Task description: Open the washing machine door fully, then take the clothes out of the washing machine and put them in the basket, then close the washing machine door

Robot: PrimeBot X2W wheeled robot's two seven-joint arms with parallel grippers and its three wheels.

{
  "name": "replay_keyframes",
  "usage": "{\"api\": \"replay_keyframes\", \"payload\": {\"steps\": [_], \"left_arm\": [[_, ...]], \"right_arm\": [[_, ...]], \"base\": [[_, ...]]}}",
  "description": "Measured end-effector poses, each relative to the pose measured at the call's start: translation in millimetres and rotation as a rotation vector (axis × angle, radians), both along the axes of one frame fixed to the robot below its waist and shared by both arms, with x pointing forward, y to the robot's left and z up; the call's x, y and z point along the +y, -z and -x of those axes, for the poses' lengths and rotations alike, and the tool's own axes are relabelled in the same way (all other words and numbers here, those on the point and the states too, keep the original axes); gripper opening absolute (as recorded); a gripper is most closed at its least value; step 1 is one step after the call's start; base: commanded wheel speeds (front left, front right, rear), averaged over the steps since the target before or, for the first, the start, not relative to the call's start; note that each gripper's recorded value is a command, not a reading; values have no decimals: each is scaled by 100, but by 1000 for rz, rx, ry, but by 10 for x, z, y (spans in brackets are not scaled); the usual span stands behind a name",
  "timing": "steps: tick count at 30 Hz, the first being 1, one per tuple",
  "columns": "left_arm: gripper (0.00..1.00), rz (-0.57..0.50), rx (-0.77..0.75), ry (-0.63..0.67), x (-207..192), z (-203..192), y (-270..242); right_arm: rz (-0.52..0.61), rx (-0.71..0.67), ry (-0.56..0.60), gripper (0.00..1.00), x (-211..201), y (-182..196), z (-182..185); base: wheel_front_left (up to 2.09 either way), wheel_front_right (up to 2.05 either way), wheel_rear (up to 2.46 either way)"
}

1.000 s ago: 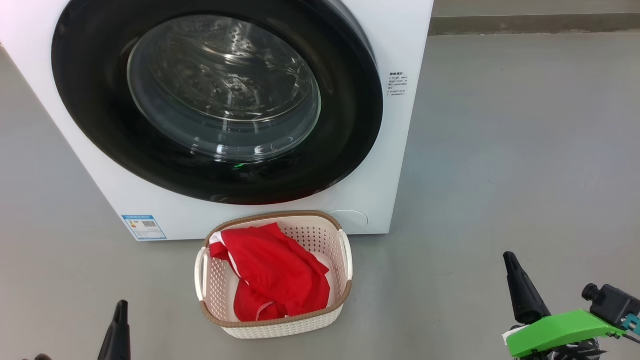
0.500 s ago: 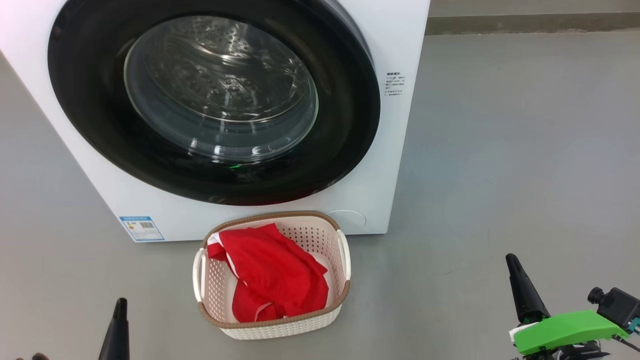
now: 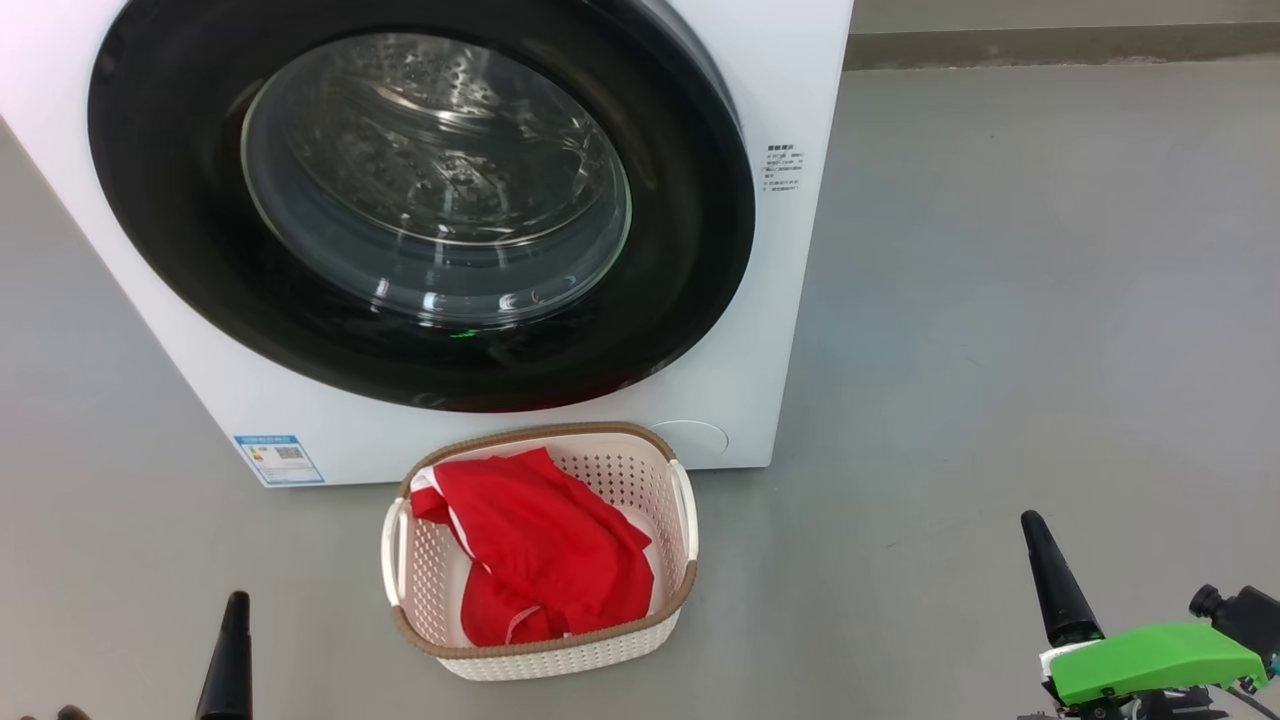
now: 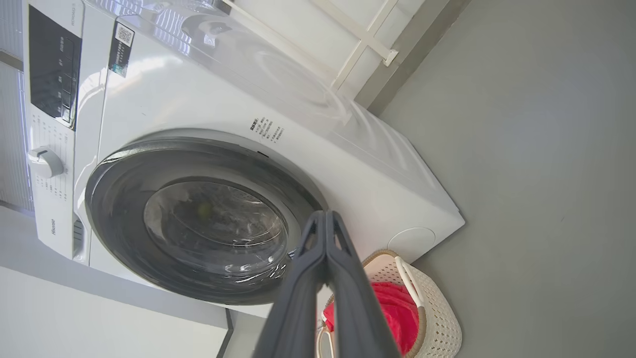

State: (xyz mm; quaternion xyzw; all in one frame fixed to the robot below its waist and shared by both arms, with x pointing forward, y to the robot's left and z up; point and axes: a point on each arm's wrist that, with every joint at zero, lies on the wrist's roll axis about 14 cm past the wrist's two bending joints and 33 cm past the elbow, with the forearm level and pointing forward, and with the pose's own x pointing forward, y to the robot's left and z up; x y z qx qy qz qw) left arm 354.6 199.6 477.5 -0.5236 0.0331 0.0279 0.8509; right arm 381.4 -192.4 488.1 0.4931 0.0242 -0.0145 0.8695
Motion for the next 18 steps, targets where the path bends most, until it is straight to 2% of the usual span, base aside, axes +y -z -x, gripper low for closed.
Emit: {"api": "replay_keyframes", "payload": {"steps": [18], "left_arm": [[0,180,1,-5,-41,-93,-16]], "right_arm": [[-205,16,27,0,-58,35,21]], "base": [[0,0,0]]}}
